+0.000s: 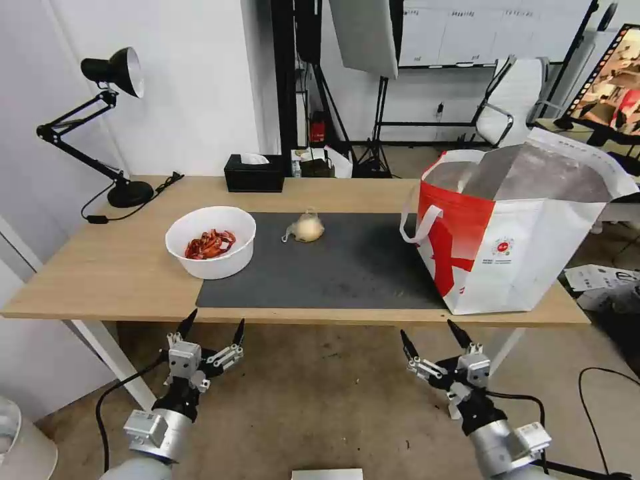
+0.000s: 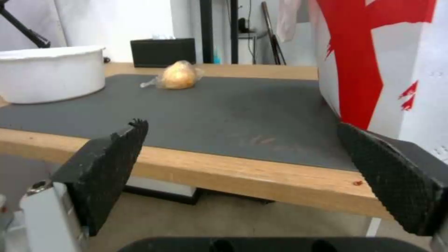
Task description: Pick up the trash from the table and place it into the takeout bag.
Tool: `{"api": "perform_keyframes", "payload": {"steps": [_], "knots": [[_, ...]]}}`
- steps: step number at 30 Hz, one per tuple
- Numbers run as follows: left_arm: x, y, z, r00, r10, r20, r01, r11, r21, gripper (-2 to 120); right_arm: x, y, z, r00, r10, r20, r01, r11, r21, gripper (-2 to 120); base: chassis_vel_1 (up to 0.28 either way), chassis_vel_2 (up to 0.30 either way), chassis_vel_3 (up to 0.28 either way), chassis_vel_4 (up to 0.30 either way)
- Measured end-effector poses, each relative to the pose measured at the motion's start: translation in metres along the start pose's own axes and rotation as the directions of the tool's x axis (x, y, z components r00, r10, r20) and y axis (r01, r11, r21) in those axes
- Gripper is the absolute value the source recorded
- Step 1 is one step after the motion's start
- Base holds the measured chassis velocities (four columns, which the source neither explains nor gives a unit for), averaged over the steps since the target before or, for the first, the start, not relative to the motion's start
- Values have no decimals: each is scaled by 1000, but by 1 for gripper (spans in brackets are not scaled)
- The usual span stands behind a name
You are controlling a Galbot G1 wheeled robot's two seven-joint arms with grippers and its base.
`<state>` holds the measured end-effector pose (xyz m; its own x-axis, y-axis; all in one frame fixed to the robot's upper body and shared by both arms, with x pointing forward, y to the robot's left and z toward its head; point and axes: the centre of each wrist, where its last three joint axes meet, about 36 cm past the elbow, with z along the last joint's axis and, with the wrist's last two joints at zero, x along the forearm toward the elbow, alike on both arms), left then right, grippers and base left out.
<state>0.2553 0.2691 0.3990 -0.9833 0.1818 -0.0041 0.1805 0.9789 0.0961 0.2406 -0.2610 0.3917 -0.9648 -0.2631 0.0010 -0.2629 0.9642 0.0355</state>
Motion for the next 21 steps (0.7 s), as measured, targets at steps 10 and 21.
{"api": "perform_keyframes", "payload": {"steps": [10,21], "knots": [[-3,1,3,1000,0,-3,0,1000,2,100,-14,4,0,999,-29,-37,28,999,-30,100,0,0,0,0],[-2,3,1,1000,-7,2,7,1000,1,100,-167,-6,-45,975,-223,-16,222,974,-36,100,0,0,0,0]]}}
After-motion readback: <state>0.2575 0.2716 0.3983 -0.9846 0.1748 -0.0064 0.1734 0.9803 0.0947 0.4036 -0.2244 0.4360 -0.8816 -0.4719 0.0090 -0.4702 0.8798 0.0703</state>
